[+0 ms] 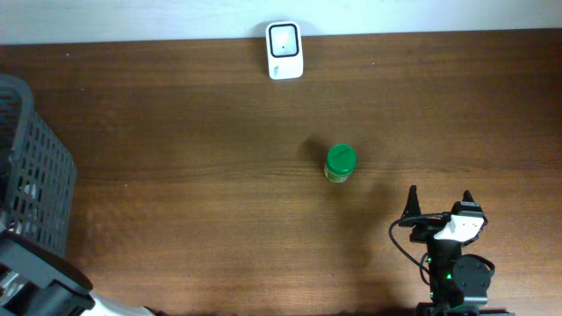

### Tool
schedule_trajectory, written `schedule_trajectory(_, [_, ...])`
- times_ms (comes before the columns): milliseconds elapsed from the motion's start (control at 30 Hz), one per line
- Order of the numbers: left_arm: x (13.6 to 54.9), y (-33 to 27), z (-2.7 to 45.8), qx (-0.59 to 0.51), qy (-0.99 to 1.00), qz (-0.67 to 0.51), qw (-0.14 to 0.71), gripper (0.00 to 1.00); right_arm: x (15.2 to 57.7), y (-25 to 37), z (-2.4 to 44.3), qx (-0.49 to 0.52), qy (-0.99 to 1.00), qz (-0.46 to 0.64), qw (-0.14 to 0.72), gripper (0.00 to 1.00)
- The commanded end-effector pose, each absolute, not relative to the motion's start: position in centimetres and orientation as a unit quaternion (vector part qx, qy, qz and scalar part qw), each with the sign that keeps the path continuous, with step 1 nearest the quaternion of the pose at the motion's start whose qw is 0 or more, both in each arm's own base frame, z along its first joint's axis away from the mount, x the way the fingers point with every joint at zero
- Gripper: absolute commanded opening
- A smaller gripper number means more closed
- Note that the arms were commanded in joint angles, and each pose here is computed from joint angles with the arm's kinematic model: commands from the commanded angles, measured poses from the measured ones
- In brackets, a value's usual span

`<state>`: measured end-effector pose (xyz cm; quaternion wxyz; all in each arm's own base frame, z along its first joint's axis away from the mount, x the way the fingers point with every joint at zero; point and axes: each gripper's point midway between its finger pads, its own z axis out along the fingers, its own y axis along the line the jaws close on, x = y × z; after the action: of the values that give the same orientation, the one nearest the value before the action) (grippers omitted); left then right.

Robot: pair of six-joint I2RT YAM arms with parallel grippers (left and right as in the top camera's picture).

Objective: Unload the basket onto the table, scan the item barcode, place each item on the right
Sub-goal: 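Reach the left gripper back into the basket for the white tube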

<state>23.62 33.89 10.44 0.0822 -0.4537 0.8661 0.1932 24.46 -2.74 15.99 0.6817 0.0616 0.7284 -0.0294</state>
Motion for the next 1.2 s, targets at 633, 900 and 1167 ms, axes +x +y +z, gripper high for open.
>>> schedule_trajectory(633, [21.9,34.8,5.1,-0.437,0.884,0.166,0.014,0.05,24.4,-2.9,15.7,0.064,0.729,-0.034,0.681,0.98])
schedule_trajectory(900, [29.4,35.2,22.3,-0.451,0.858,0.164,0.181,0.00,24.4,-2.9,15.7,0.064,0.729,-0.034,0.681,0.98])
schedule_trajectory(1167, [35.6,16.8,47.8,-0.255,0.807,0.141,0.514,0.00,24.4,-2.9,15.7,0.063,0.729,-0.033,0.681,0.98])
